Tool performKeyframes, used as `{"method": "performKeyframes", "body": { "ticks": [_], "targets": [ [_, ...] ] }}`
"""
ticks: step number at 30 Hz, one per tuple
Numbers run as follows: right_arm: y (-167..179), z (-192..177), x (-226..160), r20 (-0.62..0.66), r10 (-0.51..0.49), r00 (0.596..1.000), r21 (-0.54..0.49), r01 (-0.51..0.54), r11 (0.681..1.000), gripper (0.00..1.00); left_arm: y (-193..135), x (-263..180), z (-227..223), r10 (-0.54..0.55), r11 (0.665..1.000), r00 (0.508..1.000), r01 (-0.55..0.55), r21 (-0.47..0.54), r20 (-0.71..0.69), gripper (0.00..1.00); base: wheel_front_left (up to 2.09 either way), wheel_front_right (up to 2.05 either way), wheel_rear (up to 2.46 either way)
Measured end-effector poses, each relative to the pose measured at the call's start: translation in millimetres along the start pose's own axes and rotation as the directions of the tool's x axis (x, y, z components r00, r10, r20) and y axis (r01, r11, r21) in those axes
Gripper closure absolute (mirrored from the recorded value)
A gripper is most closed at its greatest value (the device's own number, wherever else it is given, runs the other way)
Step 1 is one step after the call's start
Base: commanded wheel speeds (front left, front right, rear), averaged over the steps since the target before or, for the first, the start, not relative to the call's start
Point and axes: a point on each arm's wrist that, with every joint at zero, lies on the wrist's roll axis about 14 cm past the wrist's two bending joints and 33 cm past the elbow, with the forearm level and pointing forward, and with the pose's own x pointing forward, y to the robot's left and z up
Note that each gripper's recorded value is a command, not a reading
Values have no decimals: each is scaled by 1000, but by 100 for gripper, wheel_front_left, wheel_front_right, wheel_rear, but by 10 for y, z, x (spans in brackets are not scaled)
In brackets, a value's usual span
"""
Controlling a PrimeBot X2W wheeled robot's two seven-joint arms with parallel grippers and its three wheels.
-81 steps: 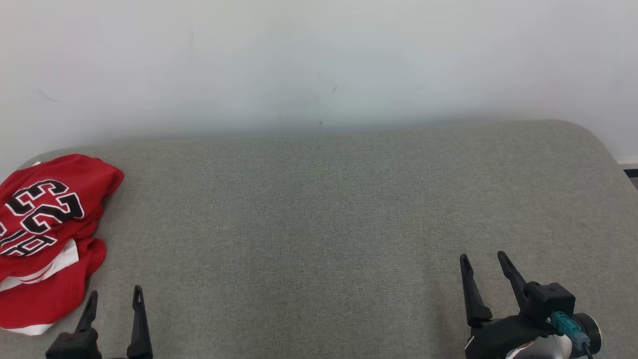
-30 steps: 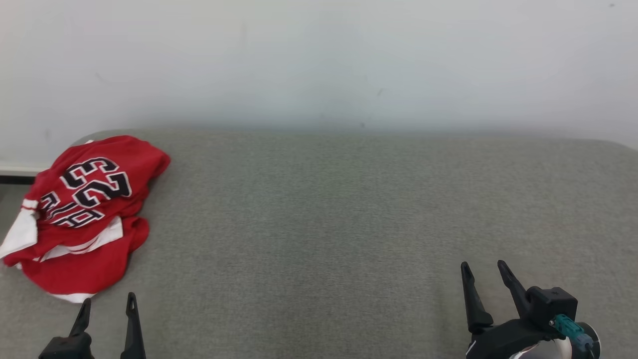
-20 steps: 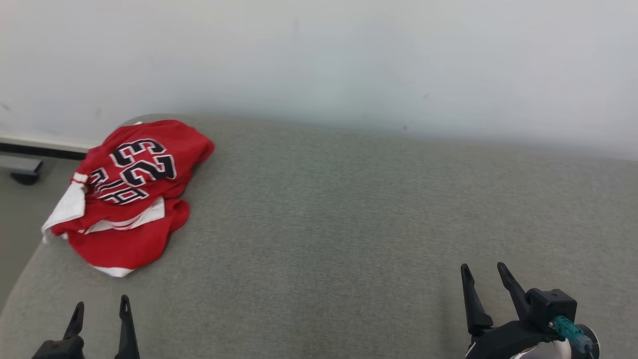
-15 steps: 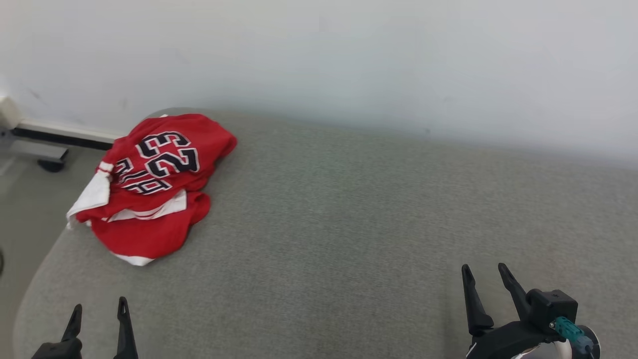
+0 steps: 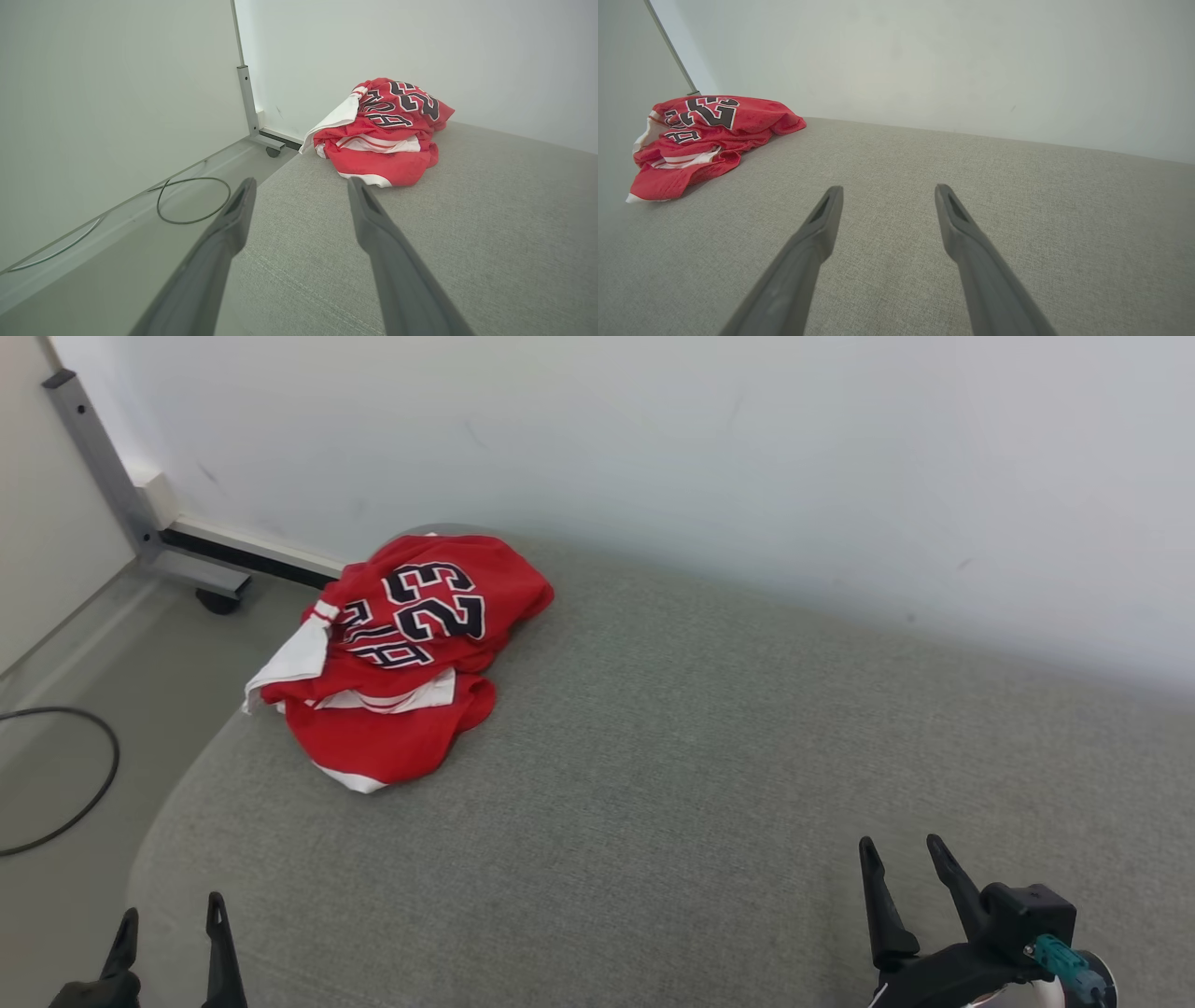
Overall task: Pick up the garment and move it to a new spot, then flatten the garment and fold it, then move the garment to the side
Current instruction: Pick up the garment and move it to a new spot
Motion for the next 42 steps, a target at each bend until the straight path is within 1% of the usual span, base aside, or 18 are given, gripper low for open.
{"method": "performKeyframes", "body": {
  "ticks": [7,12,15,17,19,20,22,24,26,27,28,30,33,34,35,37,42],
  "targets": [
    [131,-11,59,-4,38,999,-4,-38,999,0,180,-71,18,54,998,998,-54,-7,14,0,0,0,0],
    [129,3,42,2,37,999,-5,-37,999,0,206,-59,56,78,996,996,-77,-34,35,0,0,0,0],
    [105,6,34,3,30,1000,-5,-30,1000,0,196,7,128,83,995,995,-79,-59,59,0,0,0,0],
    [86,30,43,10,26,1000,-9,-26,1000,0,185,119,261,81,994,992,-73,-77,99,0,0,0,0],
    [79,54,51,16,24,1000,-11,-24,1000,0,173,184,337,70,996,991,-62,-71,118,0,0,0,0],
    [49,108,63,32,17,999,-11,-17,1000,0,137,322,518,55,996,985,-43,-76,165,0,0,0,0],
    [-7,140,57,42,2,999,-12,-2,1000,0,79,469,705,33,997,977,-17,-82,209,0,0,0,0],
    [-73,165,57,49,-14,999,-15,15,1000,0,24,624,839,5,998,973,11,-69,231,0,0,0,0],
    [-159,224,65,66,-35,997,-18,36,999,0,-25,779,1001,-8,995,964,34,-92,264,0,0,0,0],
    [-159,224,65,66,-35,997,-18,36,999,0,-25,779,1001,-8,995,964,34,-92,264,0,0,0,0],
    [-264,293,74,87,-61,994,-28,64,998,0,-83,940,1136,-27,996,959,48,-69,283,0,0,0,0],
    [-402,324,70,98,-95,991,-32,99,995,0,-148,1103,1251,-36,994,953,64,-86,301,0,0,0,0],
    [-623,307,40,99,-152,983,-32,156,987,0,-249,1369,1361,-55,993,951,83,-79,305,0,0,0,0],
    [-623,307,40,99,-152,983,-32,156,987,0,-249,1369,1361,-55,993,951,83,-79,305,0,0,0,0],
    [-699,303,28,101,-171,980,-31,175,984,0,-295,1458,1392,-63,992,949,92,-82,307,0,0,0,0],
    [-832,282,9,100,-204,974,-30,208,978,0,-415,1638,1444,-82,992,948,107,-66,307,0,0,0,0],
    [-1142,179,-25,84,-279,957,-30,282,959,0,-730,2112,1435,-129,986,954,151,-66,270,0,0,0,0]
  ]
}}
